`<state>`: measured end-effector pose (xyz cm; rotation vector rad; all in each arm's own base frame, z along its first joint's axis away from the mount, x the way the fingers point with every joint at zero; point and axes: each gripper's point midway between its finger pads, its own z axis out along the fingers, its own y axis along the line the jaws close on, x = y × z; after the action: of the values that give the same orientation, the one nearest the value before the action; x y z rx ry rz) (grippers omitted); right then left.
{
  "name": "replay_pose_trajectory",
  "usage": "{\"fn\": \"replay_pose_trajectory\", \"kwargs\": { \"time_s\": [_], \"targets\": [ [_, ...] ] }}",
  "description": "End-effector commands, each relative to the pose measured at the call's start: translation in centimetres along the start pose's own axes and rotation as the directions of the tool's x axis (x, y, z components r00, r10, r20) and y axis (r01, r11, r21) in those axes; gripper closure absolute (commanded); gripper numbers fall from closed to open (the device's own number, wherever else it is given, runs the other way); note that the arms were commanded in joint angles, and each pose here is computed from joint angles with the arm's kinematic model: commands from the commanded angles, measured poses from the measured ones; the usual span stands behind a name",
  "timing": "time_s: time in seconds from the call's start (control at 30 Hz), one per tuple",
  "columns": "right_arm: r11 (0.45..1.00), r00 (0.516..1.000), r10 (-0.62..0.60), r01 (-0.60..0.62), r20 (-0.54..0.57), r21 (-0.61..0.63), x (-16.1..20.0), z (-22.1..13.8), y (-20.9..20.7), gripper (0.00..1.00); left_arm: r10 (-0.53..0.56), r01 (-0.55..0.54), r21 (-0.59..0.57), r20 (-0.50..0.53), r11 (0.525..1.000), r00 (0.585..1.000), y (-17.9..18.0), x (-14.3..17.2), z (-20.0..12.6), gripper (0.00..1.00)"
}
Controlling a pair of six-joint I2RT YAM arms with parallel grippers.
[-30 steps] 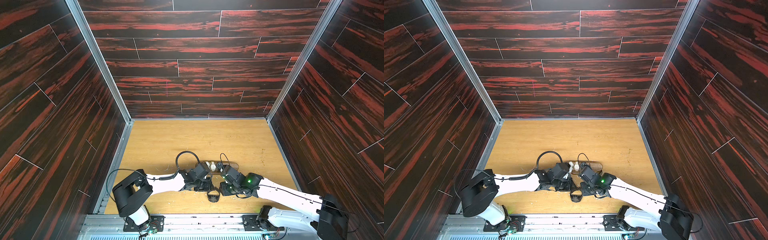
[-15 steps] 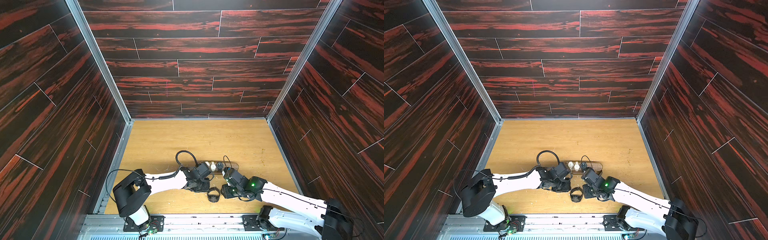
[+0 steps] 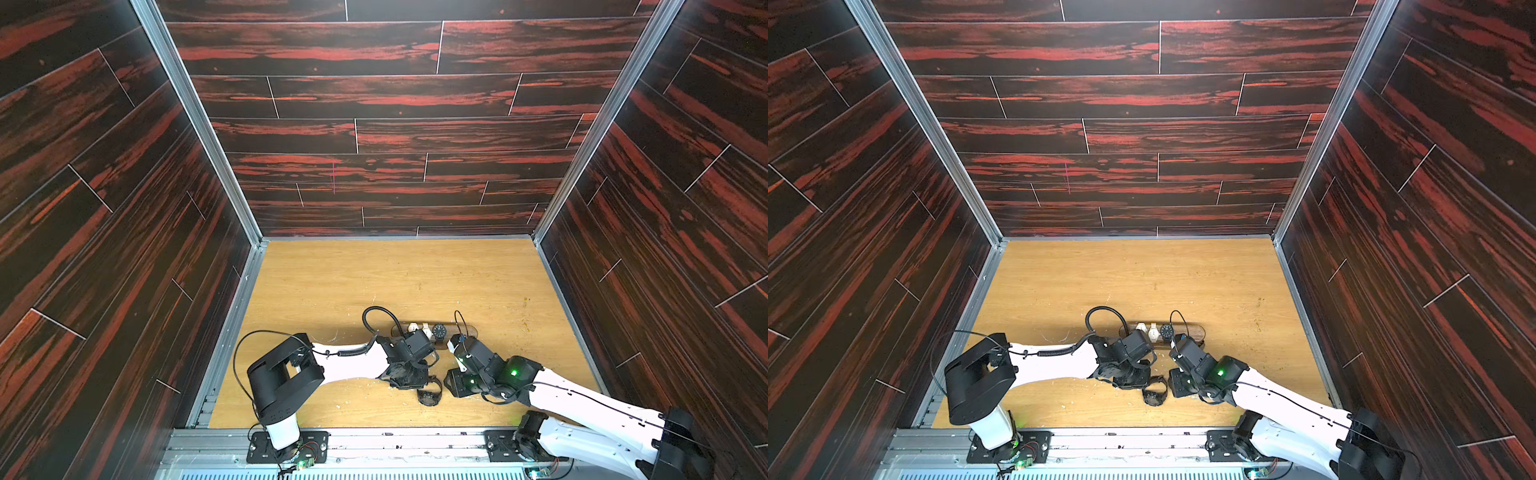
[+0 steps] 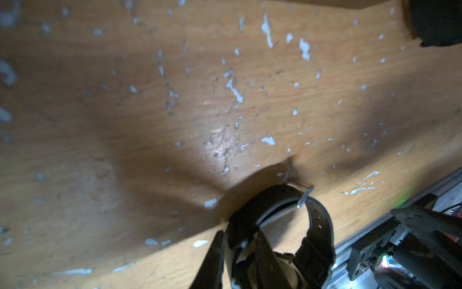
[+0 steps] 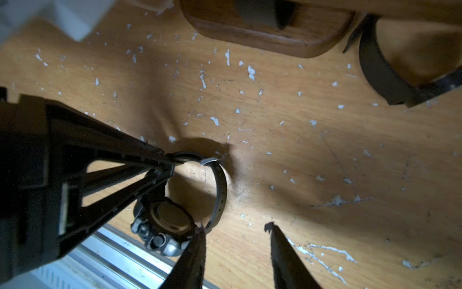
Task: Place watch on stand
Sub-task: Pick up the watch at the center of the board.
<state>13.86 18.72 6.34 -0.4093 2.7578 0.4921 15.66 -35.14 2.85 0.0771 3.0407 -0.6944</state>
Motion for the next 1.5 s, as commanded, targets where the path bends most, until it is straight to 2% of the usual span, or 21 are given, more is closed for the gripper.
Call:
{"fn": "replay_pose_trajectory", "kwargs": {
  "time_s": [0.0, 0.2, 0.33, 0.6, 0.77, 0.97, 1.0, 1.23, 1.47],
  "targets": [
    [0.999, 1.0, -0.021, 0.02, -0.008, -0.035, 0.1, 0.2, 0.2, 0.56, -0.025, 0.025, -0.022, 0.019, 0.999, 1.0, 0.2, -0.1, -0.4, 0.76],
    [0.997, 0.999, -0.02, 0.018, -0.033, -0.069, 0.2, 0.9, 0.4, 0.56, -0.043, 0.042, 0.009, 0.046, 0.999, 0.998, -0.6, -0.4, 0.0, 0.76],
    [0.996, 0.999, -0.018, 0.015, -0.038, -0.087, 0.1, 0.9, 0.5, 0.56, -0.033, 0.033, -0.015, 0.034, 0.999, 0.999, -0.8, -0.3, 1.5, 0.8],
    [0.994, 0.999, -0.003, -0.002, -0.039, -0.114, -0.1, 0.9, 0.5, 0.56, -0.033, 0.036, -0.075, 0.039, 0.997, 0.999, -0.1, 0.1, 1.5, 1.0],
    [0.993, 0.999, 0.004, -0.008, -0.038, -0.122, -0.3, 0.9, 0.5, 0.56, -0.034, 0.04, -0.096, 0.067, 0.995, 0.997, 0.2, -0.1, 0.5, 1.0],
    [0.991, 0.999, 0.009, -0.014, -0.038, -0.131, -0.4, 0.8, 0.6, 0.56, -0.004, 0.021, -0.162, 0.106, 0.987, 0.994, 0.7, -0.7, -1.5, 1.0],
    [0.991, 0.999, 0.01, -0.015, -0.039, -0.131, -0.4, 0.8, 0.5, 0.56, 0.009, 0.01, -0.153, 0.123, 0.988, 0.992, 0.2, -1.0, -2.8, 1.0],
    [0.99, 0.999, 0.006, -0.011, -0.033, -0.142, -0.9, 0.5, 0.9, 0.57, 0.11, -0.073, -0.282, 0.119, 0.957, 0.987, 1.0, -1.4, -6.6, 1.0],
    [0.988, 0.999, -0.011, 0.018, 0.042, -0.156, -3.0, -1.0, 1.8, 0.57, 0.196, -0.147, -0.372, 0.096, 0.917, 0.976, 1.9, -2.3, -10.1, 1.0]
  ]
}}
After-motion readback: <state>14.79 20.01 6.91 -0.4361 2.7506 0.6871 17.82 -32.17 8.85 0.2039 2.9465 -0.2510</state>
